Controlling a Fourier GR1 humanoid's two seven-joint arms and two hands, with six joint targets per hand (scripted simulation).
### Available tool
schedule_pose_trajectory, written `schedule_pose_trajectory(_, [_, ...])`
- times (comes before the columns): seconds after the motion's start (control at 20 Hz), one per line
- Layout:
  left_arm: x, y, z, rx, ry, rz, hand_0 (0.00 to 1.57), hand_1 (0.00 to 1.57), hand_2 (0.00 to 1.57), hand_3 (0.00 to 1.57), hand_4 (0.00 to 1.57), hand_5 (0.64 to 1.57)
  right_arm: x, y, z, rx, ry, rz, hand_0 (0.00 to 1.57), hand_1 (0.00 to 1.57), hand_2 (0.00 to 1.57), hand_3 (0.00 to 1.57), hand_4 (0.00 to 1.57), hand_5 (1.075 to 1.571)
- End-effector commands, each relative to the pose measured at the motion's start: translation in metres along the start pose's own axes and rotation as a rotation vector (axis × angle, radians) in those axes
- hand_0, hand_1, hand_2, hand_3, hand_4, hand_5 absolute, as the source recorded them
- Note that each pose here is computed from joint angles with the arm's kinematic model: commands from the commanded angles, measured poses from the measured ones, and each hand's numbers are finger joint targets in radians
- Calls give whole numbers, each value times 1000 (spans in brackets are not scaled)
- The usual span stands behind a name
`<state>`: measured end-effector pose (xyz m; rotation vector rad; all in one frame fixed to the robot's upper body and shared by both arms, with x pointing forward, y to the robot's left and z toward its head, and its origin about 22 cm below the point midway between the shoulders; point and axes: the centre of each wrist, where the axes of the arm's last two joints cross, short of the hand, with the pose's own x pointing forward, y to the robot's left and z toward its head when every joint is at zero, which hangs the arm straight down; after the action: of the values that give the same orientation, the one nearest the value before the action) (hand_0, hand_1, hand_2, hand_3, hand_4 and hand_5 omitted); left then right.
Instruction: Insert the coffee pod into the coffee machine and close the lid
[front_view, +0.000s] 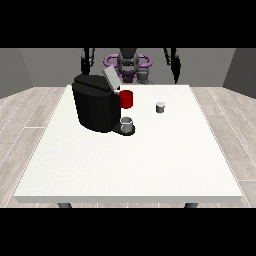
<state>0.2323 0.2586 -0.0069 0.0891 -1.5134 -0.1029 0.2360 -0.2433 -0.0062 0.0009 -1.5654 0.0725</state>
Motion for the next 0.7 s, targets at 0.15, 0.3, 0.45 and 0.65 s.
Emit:
schedule_pose_trajectory(0.15, [18,2,1,-129,-45,-130,0,0,0,0,0,1571,-9,-3,-8,-48,35,18,0,0,0,0,0,1571])
schedule_pose_trajectory(0.3, [15,5,1,-223,-148,-248,0,0,0,0,0,1571,-2,-23,-5,-200,11,155,0,0,0,0,0,1571])
schedule_pose_trajectory(0.45, [12,-2,7,-258,-158,-268,0,0,0,0,0,1571,-11,-10,-1,-242,21,172,0,0,0,0,0,1571])
schedule_pose_trajectory(0.65, [34,43,-31,-195,-166,-366,0,0,0,0,0,1571,12,3,-18,-177,-20,190,0,0,0,0,0,1571])
